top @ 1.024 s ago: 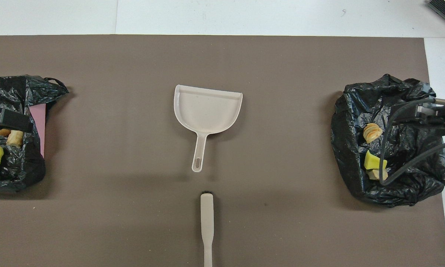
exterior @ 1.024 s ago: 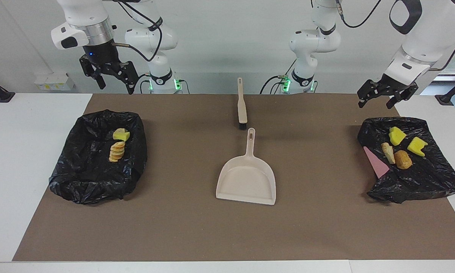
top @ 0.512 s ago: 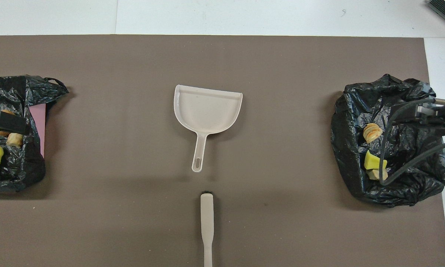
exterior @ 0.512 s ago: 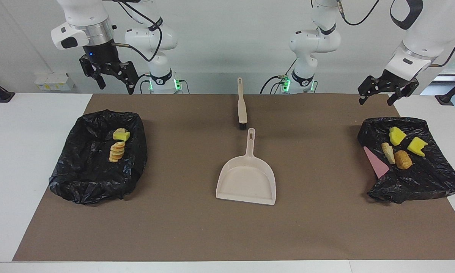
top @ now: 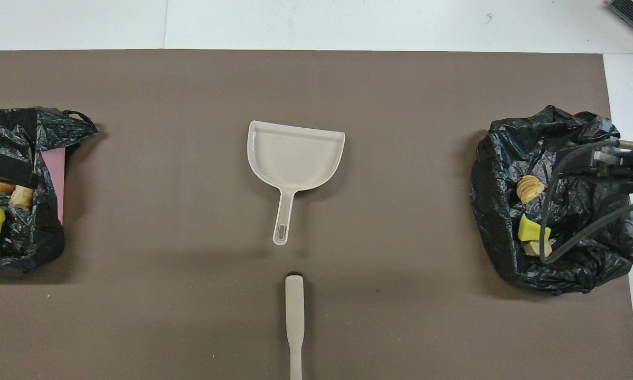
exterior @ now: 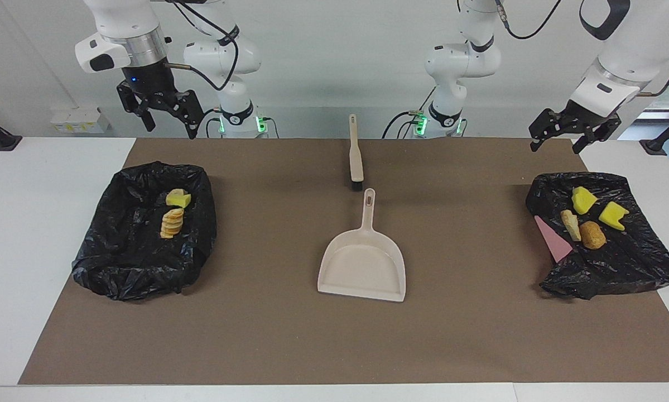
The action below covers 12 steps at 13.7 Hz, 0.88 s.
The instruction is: Sweep and dump trash in bin
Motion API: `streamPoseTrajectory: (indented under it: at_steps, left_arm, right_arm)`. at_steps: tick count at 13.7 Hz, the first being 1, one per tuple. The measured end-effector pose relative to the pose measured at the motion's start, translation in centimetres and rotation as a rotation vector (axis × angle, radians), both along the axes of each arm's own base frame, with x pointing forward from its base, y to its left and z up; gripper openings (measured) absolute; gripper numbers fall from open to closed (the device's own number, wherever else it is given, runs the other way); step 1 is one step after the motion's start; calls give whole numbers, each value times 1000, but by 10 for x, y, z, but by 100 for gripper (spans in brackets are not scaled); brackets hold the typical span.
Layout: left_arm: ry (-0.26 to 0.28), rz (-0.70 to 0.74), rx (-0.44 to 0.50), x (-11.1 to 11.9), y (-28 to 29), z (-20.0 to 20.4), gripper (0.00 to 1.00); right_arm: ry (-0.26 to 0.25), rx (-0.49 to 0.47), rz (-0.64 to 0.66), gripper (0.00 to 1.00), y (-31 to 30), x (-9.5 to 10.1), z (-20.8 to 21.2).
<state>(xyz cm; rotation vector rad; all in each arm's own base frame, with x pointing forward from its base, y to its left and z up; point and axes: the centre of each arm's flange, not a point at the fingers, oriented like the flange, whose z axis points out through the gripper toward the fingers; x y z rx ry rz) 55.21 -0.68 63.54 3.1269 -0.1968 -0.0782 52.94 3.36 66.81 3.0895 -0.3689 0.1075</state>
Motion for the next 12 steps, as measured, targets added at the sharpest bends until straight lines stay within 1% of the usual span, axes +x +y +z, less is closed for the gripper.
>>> streamPoseTrajectory:
  at_steps: [12]
  left_arm:
    - [-3,-19,-1,0,1,1,100]
  right_arm:
    - [0,0,0,100,0,0,0]
